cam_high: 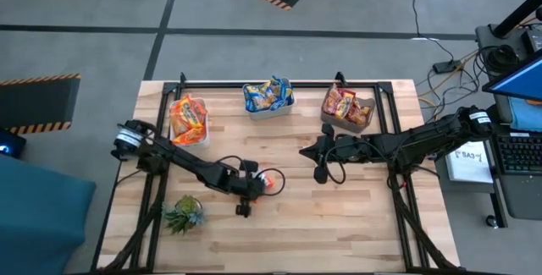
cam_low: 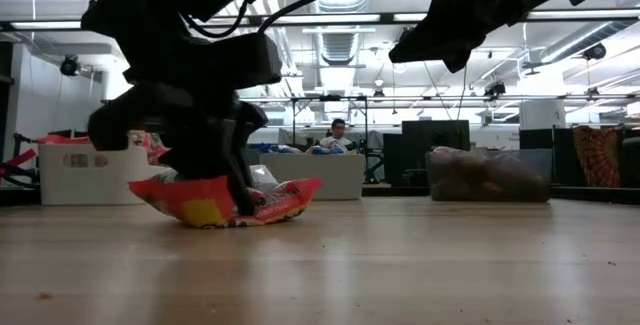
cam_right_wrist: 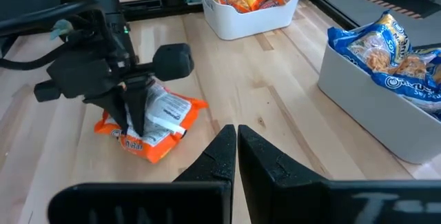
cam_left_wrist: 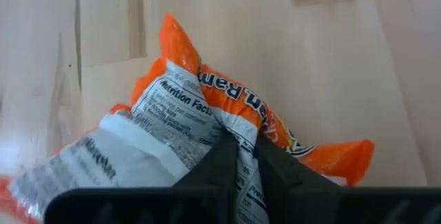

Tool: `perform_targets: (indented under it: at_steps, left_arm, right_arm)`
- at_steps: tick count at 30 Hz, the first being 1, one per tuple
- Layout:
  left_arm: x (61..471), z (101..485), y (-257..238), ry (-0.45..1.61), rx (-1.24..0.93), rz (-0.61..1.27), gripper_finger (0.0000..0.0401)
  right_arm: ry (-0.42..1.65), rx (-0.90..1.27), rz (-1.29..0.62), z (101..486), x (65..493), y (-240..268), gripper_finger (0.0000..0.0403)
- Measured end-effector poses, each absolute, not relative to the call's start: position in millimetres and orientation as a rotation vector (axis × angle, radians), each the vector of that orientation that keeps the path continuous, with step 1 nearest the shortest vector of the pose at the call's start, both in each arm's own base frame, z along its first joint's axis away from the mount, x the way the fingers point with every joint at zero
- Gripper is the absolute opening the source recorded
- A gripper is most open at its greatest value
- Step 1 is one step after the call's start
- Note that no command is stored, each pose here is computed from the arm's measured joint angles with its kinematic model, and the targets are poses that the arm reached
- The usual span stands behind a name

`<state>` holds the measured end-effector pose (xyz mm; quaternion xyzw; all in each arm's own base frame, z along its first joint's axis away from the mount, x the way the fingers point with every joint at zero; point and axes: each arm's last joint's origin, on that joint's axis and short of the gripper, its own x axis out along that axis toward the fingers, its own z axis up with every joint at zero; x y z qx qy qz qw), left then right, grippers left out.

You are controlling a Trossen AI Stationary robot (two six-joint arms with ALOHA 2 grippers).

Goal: Sort Maruchan noodles
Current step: Put the orange noodle pack into the white bin

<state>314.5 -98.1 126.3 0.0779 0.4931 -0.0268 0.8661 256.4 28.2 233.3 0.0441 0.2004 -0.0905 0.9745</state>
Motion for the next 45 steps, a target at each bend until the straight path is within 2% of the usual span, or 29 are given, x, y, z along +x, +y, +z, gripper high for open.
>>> perform_targets:
  at_steps: [3,6,10,14,20,24,28,33,40,45]
  left_arm:
    - [306,140,-94,1.043,0.223,-0.089,0.0005]
    - [296,166,-82,1.028,0.261,-0.025,0.0003]
    - [271,204,-57,1.03,0.348,0.187,0.0002]
    - [240,248,-34,0.943,0.402,0.382,0.0001]
    - [178,284,7,0.952,0.421,0.756,0.0]
    - [151,285,33,1.004,0.284,0.938,0.0]
    - [142,274,55,1.052,0.177,1.006,0.0004]
    - [146,261,84,1.169,0.096,1.1,0.0041]
    - [163,241,103,1.386,-0.001,0.99,0.0106]
    - [171,223,106,1.528,-0.048,0.939,0.0124]
  right_arm:
    - [0.406,0.089,-0.183,233,256,28,0.0009]
    - [0.419,0.1,-0.187,232,256,28,0.0009]
    - [0.432,0.107,-0.191,229,255,28,0.0009]
    - [0.437,0.107,-0.191,227,254,28,0.0009]
    - [0.44,0.106,-0.191,226,253,28,0.0009]
    - [0.44,0.106,-0.191,226,253,28,0.0009]
    - [0.439,0.105,-0.191,226,253,28,0.0009]
    - [0.439,0.106,-0.191,226,254,28,0.0009]
    - [0.438,0.121,-0.193,226,253,28,0.0009]
    - [0.439,0.12,-0.193,226,253,28,0.0009]
